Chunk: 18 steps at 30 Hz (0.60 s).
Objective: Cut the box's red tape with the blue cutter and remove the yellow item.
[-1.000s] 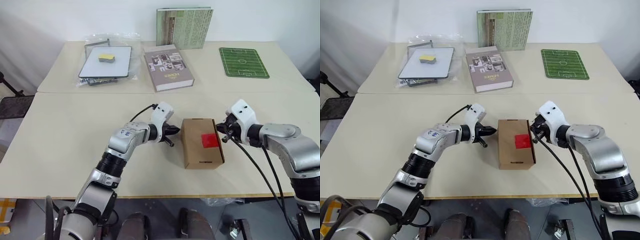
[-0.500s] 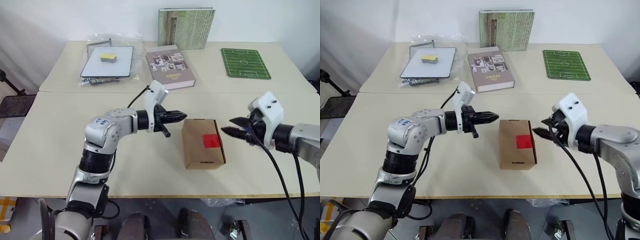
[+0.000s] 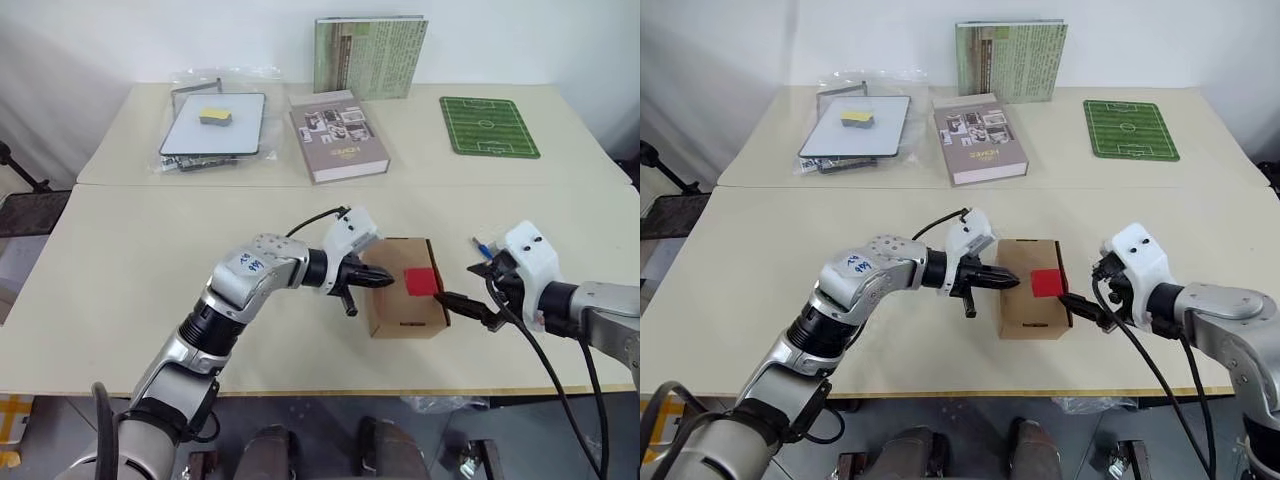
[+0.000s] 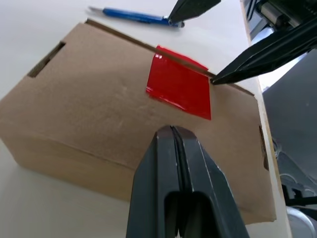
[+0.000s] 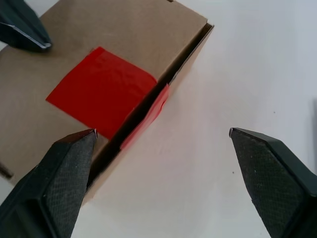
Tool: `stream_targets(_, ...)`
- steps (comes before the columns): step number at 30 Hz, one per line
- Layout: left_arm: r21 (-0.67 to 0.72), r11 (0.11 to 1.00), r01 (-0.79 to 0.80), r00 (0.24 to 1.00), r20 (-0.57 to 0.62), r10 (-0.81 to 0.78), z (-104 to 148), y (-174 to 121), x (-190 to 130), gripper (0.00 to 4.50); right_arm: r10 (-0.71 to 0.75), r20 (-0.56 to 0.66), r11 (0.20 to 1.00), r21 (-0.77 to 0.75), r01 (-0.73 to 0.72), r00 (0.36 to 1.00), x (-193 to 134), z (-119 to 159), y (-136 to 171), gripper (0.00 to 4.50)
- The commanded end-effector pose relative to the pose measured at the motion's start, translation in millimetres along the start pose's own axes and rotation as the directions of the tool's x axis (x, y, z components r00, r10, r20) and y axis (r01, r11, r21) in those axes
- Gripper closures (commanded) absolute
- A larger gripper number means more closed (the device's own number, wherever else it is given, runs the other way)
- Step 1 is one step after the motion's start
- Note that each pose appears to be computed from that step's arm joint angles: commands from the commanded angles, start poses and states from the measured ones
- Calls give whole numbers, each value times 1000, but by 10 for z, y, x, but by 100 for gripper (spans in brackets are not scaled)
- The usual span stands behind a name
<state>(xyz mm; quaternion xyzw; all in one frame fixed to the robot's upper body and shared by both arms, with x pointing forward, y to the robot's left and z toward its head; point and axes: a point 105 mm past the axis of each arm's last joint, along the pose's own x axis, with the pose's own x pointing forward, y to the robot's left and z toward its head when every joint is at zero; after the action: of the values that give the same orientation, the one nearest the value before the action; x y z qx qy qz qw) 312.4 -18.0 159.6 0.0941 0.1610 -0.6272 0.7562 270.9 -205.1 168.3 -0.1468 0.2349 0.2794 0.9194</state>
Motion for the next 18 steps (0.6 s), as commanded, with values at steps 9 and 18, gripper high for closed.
stream_targets(9, 39, 999, -1, 999, -43, 3, -71, 30, -24, 450, -22, -163, 999, -50, 14, 986, 3, -364, -153, 3)
stream_targets(18, 35, 999, -1, 998, -65, 4, -132, 20, -46, 450, 51, -203, 992, -100, -73, 978, 121, -430, -69, 3)
